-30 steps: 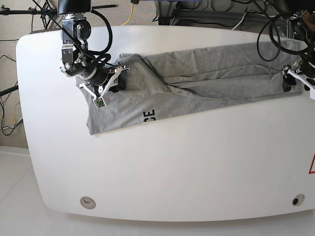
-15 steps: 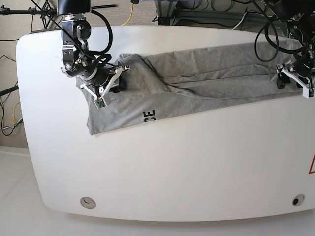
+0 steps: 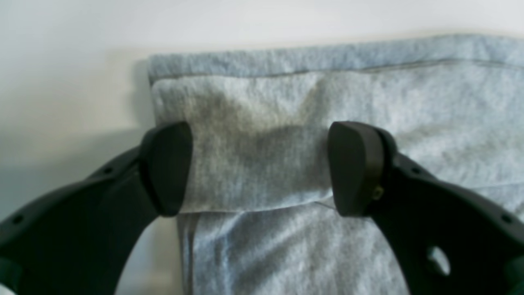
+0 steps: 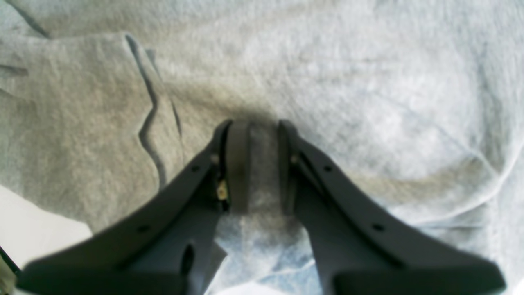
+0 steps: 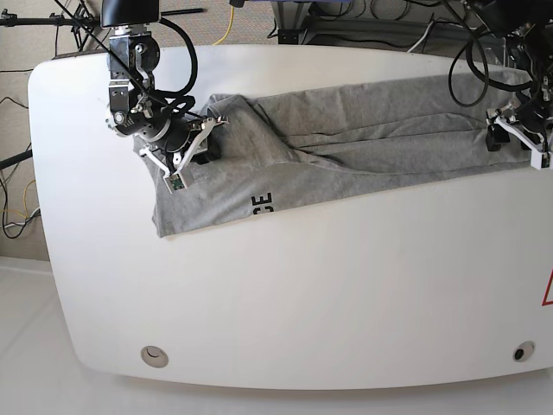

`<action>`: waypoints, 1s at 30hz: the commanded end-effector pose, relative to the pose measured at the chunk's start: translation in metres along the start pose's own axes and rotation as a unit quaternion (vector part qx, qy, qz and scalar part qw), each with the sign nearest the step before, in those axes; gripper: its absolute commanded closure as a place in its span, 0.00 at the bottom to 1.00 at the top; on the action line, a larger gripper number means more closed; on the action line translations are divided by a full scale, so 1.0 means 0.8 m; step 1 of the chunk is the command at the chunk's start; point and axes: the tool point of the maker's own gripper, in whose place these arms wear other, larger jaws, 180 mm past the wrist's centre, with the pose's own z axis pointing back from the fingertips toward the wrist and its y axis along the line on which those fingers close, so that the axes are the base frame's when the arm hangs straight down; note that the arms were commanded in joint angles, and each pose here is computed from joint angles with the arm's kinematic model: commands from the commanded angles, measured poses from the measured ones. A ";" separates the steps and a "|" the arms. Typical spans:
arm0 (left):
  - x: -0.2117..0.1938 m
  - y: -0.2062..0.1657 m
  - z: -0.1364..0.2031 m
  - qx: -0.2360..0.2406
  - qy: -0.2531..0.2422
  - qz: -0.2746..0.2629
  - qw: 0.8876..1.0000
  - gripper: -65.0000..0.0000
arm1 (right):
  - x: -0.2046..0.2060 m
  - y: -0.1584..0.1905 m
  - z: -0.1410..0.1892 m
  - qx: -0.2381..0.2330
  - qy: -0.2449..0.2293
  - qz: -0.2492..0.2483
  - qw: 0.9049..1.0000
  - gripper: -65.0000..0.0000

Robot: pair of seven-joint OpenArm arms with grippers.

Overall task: Fold the T-shirt properly
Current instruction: 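Hold the shirt end with the right gripper and pinch the other end with the left, then open the left gripper and shift it along the shirt band end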

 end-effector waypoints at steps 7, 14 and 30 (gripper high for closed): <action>0.013 0.010 0.005 0.006 -0.011 -0.004 1.000 0.25 | 0.006 -0.001 -0.001 0.003 -0.012 0.000 1.000 0.82; 0.014 0.014 0.008 0.012 -0.009 -0.008 1.000 0.25 | 0.010 -0.002 0.000 0.002 -0.014 0.003 1.000 0.82; 0.012 0.016 0.012 0.018 -0.003 -0.013 1.000 0.41 | 0.009 0.000 0.001 0.001 -0.013 0.006 1.000 0.82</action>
